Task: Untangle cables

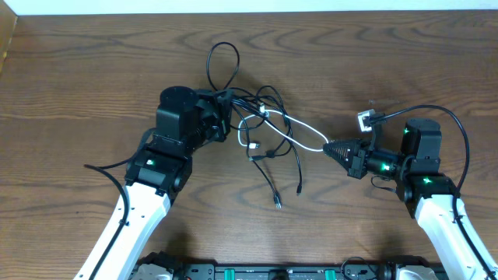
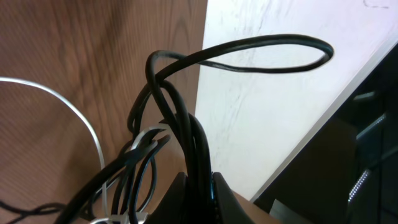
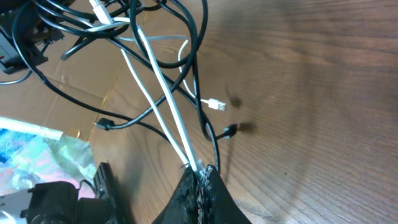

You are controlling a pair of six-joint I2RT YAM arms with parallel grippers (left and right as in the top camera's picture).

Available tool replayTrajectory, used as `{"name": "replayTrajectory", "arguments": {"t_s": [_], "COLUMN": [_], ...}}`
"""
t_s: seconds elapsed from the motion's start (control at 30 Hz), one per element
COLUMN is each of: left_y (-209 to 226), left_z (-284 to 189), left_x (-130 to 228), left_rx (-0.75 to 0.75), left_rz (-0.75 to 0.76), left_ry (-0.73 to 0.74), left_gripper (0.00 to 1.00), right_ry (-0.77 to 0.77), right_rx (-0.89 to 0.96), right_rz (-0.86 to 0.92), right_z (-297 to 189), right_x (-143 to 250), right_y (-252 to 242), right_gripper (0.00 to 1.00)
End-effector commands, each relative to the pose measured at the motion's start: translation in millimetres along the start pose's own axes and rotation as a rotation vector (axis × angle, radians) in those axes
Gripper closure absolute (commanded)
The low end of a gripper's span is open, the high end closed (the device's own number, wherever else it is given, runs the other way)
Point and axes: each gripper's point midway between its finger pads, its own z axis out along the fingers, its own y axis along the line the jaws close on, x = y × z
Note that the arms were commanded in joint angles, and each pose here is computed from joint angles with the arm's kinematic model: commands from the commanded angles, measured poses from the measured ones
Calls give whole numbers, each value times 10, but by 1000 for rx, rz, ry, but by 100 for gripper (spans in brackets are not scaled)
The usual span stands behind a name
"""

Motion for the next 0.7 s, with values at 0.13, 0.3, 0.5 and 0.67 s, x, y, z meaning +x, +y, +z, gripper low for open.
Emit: {"name": "replayTrajectory", "arguments": {"t_s": [0.13, 0.3, 0.5, 0.67], "left_y": [-222, -232, -207, -188], "left_z": [-104, -109, -102, -96], "left_x": [-117, -151, -30, 39], "left_rx": [75, 79, 63, 56], "left_rz": [16, 13, 4, -71], "left_ry": [-60, -72, -4, 20], "left_gripper": [93, 93, 92, 93], "right_ry": [-18, -21, -35, -101], "right_rx": [37, 45, 27, -1], "right_rz": [-16, -17, -35, 62], "right_z": [-24, -25, -22, -30], "right_x": [-49, -56, -104, -304], "right_y": [-65, -77, -37, 38], "right_gripper": [99, 99, 82, 28]}}
